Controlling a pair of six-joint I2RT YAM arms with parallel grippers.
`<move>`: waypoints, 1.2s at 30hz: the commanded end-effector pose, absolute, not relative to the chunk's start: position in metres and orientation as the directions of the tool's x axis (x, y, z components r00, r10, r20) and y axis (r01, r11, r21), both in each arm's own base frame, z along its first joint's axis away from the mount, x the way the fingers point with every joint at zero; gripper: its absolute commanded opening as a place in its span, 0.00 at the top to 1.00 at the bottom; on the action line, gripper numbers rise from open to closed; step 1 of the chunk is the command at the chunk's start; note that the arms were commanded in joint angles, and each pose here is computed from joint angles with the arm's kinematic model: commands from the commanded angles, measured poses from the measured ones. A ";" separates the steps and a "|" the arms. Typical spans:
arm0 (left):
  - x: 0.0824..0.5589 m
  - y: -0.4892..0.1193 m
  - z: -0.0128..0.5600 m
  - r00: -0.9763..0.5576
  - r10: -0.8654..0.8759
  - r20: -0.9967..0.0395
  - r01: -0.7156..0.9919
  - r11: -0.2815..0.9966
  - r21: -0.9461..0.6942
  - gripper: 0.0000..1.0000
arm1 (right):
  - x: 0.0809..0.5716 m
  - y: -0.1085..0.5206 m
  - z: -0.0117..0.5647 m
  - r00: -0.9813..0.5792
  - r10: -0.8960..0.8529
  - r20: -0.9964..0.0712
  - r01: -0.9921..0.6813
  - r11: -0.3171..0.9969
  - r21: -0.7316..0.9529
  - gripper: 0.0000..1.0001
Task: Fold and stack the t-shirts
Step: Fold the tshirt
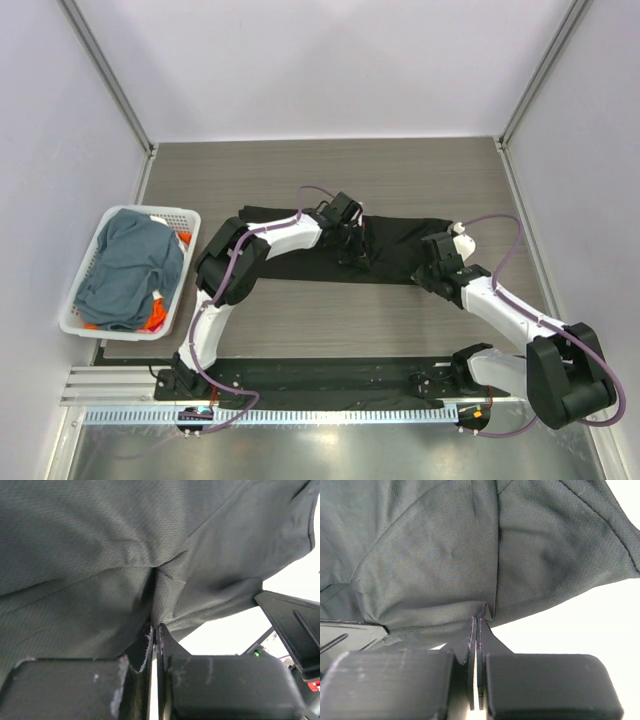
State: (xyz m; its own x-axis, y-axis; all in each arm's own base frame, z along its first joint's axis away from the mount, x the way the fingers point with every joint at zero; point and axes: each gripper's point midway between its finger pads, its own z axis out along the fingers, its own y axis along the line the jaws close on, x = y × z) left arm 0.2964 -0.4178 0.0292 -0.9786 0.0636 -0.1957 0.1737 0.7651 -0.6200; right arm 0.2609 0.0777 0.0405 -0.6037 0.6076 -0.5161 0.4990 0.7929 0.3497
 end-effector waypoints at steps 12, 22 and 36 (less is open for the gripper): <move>0.303 -0.416 0.065 -0.982 0.016 -0.186 0.127 0.790 -0.600 0.98 | 0.270 0.077 0.055 -0.592 0.571 -0.568 0.446 0.820 0.360 0.99; 0.325 -0.426 0.088 -0.983 -0.027 -0.182 0.097 0.765 -0.637 0.85 | 0.299 0.086 0.074 -0.618 0.503 -0.604 0.378 0.864 0.333 0.99; 0.377 -0.424 0.084 -0.981 -0.132 -0.145 0.000 0.739 -0.674 0.80 | 0.336 0.067 0.059 -0.637 0.532 -0.558 0.456 0.843 0.284 0.97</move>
